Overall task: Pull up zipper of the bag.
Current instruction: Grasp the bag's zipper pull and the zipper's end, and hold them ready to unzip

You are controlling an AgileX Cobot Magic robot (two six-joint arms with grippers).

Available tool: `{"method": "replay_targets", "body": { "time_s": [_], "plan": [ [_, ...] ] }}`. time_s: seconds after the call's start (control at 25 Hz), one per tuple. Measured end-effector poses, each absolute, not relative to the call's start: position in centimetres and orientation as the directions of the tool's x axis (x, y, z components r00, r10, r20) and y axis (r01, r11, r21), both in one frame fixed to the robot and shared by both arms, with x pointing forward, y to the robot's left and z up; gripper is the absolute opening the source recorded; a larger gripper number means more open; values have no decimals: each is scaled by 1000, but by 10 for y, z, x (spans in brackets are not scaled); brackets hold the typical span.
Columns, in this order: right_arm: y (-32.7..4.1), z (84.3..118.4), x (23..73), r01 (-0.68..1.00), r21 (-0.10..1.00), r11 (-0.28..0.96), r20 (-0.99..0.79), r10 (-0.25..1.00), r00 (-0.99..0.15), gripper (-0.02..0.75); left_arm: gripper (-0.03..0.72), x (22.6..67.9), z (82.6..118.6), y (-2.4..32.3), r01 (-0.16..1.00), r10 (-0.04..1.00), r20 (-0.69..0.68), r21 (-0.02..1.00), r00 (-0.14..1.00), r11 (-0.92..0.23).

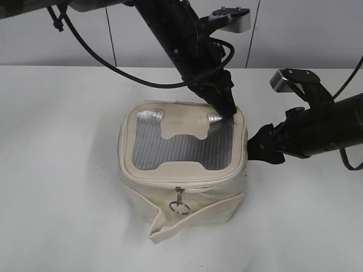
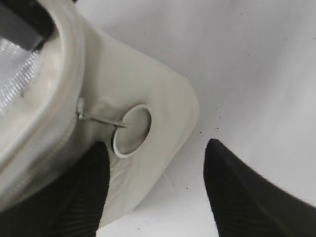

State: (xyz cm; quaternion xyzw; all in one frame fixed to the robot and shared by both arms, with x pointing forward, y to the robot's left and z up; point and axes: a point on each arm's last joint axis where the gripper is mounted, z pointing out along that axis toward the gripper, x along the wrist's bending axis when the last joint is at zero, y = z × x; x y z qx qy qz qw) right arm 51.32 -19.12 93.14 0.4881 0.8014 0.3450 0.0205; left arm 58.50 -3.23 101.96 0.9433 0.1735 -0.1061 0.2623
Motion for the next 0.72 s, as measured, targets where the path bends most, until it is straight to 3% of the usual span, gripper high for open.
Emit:
{"method": "replay_targets", "body": {
  "time_s": [0.12, 0.24, 0.48, 0.72],
  "plan": [
    [-190, 932, 516, 754, 599, 271, 308, 791, -529, 421, 94, 585, 1020, -32, 384, 272, -291, 458, 917, -802],
    [-189, 933, 516, 749, 608, 264, 314, 787, -531, 310, 94, 585, 1020, -32, 384, 273, -291, 459, 917, -802],
    [-188, 932, 517, 749, 607, 264, 320, 782, -535, 11, 94, 585, 1020, -32, 384, 273, -291, 459, 917, -801],
    [-188, 931, 514, 800, 552, 235, 361, 797, -483, 5, 94, 585, 1020, -32, 383, 272, -289, 459, 918, -802]
  ]
}}
